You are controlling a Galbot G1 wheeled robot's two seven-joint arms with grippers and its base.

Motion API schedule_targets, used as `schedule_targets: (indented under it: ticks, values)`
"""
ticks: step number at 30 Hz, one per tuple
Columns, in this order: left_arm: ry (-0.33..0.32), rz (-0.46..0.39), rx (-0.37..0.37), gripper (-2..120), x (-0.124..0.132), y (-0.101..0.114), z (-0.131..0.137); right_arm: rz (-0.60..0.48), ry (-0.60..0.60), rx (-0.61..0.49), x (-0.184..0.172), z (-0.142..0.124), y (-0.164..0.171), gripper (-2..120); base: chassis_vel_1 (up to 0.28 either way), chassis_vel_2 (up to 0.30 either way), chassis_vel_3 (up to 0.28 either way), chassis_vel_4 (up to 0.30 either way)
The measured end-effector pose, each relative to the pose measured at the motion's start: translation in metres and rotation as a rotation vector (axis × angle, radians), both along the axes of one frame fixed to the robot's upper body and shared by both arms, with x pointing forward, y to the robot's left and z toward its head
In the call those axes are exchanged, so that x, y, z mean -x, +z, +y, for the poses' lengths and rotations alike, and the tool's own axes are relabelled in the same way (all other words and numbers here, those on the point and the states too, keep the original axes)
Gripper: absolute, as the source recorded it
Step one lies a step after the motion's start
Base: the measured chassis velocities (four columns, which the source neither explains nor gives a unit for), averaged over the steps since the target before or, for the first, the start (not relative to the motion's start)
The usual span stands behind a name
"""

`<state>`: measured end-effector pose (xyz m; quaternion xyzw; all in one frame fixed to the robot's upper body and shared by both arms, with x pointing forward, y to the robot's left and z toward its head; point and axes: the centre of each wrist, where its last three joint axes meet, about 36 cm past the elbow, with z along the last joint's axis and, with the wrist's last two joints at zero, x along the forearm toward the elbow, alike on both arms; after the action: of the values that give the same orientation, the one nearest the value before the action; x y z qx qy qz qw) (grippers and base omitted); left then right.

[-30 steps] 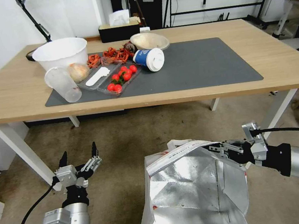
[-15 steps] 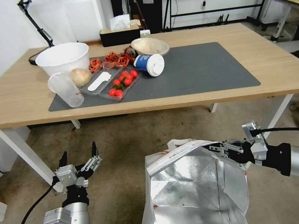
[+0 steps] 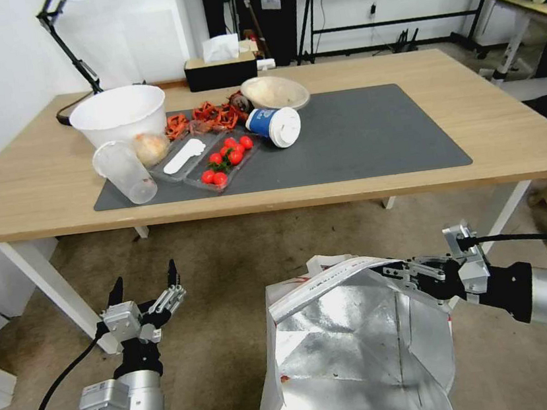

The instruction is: Pick up the food delivery bag from the floor and place it on the table.

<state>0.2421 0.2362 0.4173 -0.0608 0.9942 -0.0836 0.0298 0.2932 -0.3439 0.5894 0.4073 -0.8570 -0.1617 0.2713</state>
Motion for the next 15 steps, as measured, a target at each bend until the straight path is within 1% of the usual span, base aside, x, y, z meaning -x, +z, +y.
schedule_targets:
  ticks: [15]
  values:
    - [0.0, 0.0, 0.0, 100, -0.0004, -0.0003, -0.0001, -0.001, 0.0, 0.0, 0.0012, 0.0004, -0.0004, 0, 0.0, 0.0, 0.0, 0.0]
